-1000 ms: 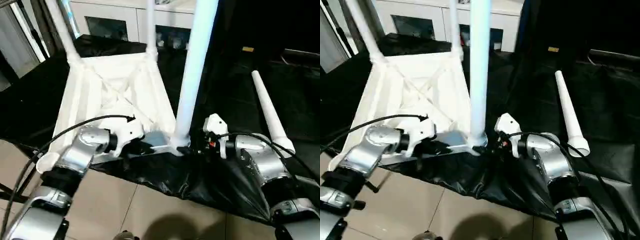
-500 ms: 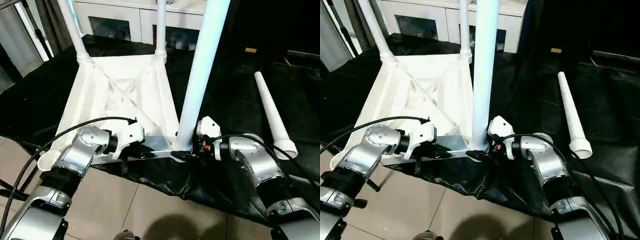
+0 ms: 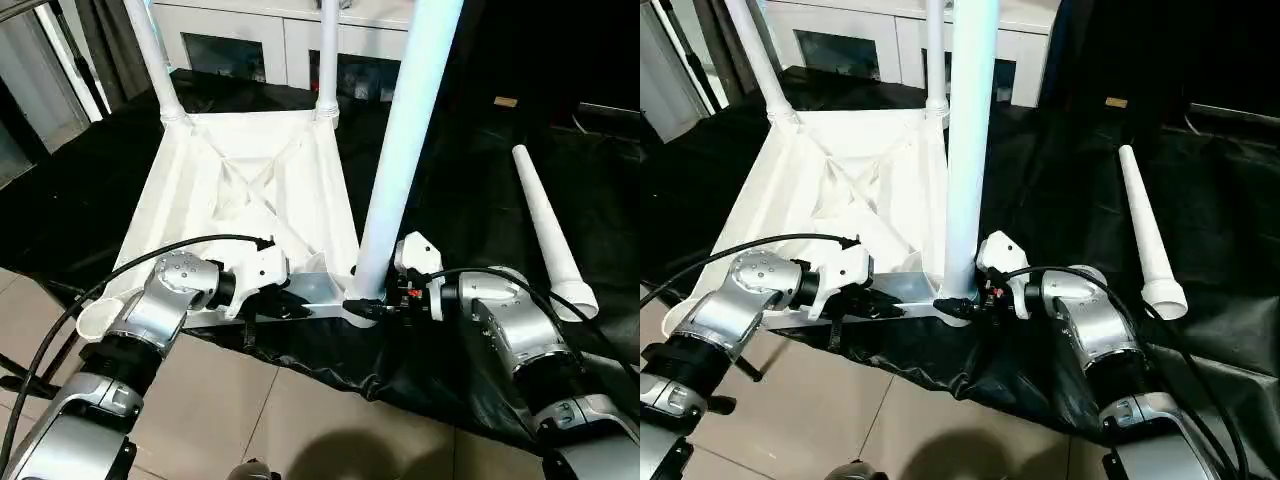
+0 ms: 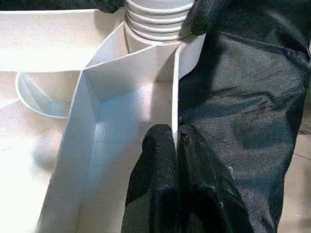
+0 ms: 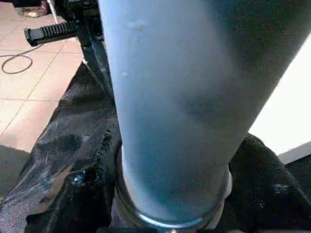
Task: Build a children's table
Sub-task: Rotate leg to tighten
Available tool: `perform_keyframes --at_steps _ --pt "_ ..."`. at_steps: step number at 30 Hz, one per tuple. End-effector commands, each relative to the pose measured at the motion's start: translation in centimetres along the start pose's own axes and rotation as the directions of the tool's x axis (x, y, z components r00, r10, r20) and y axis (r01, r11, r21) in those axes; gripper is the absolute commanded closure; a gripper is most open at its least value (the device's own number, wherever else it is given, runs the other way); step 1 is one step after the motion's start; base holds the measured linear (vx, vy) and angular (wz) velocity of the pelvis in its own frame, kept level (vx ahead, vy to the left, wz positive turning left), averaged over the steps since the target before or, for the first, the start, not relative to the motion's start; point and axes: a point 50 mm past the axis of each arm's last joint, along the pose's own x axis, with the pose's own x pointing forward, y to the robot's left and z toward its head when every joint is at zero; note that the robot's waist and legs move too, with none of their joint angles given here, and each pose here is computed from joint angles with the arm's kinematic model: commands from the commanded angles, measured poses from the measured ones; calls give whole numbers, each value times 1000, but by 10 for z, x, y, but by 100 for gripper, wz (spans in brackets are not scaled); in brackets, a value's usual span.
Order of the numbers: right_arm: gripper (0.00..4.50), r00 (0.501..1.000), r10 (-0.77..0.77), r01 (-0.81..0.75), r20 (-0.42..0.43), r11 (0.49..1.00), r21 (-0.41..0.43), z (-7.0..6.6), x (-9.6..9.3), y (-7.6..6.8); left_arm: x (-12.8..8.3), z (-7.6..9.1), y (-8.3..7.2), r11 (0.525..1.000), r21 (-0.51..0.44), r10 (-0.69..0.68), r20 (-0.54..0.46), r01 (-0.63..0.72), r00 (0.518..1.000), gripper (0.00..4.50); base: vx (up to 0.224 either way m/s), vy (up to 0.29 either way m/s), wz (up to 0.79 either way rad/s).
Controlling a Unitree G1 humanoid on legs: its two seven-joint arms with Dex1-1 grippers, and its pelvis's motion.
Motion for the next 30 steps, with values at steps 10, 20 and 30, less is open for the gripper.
perform_keyframes --at_steps 10,20,30 --pt "182 871 -483 490 -90 837 243 -20 65 9 58 44 20 930 -122 357 89 -346 930 450 0 0 0" --pt "96 821 -570 551 -25 782 292 -4 77 5 74 53 14 931 -51 365 84 -362 927 450 0 0 0" --pt "57 935 -350 343 60 933 112 -2 38 -5 40 31 4 984 53 166 77 -171 983 450 0 0 0"
